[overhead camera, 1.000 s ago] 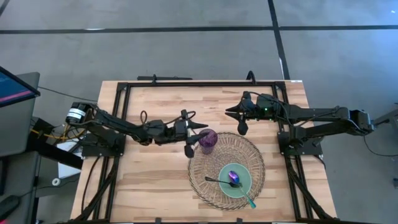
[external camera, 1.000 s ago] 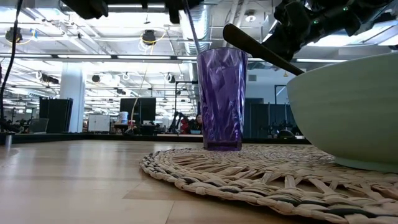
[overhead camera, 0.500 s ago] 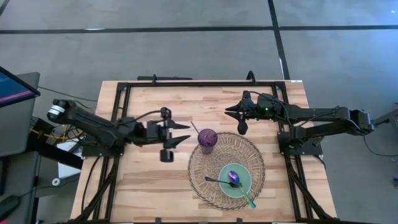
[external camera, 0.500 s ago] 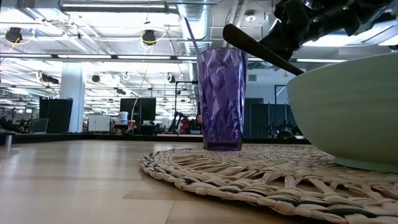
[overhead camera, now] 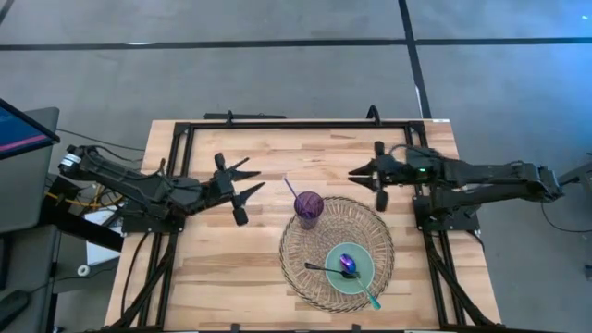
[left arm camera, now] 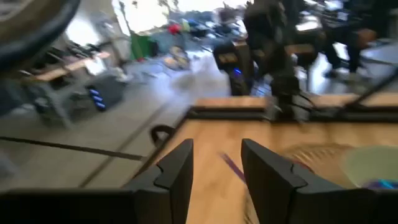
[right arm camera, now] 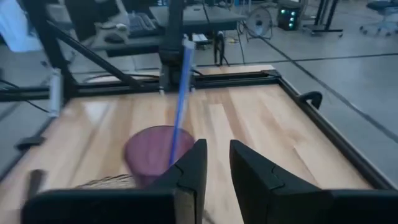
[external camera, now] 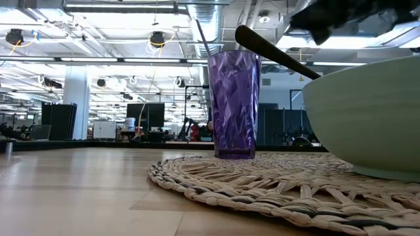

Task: Pick & Place Utensil
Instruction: Return to Home Position

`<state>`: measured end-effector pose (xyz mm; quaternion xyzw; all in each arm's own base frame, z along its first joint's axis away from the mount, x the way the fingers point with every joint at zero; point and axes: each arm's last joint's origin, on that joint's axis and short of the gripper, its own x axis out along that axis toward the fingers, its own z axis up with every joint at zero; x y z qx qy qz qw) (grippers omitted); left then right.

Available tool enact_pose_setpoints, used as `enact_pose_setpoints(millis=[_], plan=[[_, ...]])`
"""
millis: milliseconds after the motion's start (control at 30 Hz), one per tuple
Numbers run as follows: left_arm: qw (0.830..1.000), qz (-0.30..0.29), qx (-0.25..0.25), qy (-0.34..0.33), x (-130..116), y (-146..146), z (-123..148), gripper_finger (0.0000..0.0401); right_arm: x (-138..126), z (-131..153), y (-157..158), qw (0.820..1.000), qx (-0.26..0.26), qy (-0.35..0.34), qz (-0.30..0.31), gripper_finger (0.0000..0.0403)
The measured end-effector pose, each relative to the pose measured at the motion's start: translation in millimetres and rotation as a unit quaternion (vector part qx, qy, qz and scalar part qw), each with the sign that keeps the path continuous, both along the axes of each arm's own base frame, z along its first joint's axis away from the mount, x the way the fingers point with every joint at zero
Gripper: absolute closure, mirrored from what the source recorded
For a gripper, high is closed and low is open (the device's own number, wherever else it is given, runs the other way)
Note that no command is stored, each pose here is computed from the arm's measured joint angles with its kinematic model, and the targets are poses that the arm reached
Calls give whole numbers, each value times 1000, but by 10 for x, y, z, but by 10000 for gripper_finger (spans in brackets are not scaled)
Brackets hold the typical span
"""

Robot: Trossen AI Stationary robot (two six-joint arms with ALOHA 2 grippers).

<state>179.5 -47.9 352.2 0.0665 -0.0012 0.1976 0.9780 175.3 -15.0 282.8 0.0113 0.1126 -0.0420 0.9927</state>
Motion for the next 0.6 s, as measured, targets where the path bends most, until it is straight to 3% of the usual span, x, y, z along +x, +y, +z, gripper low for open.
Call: enact_pose_setpoints(millis=[133, 267, 433, 600], plan=[[998, -58, -15, 9, -129, 20, 0, 265, -287, 60, 101, 1000, 13, -15, 22, 339], [997, -75, -26, -15, -351, 99, -78, 265, -484, -74, 165, 998, 14, -46, 36, 339], [994, -89, -51, -39, -588, 185, -467, 265, -730, -124, 155, 995, 24, -101, -9, 339], [989, -101, -50, -93, -690, 218, -943, 265, -807, -291, 160, 994, 0, -106, -2, 339]])
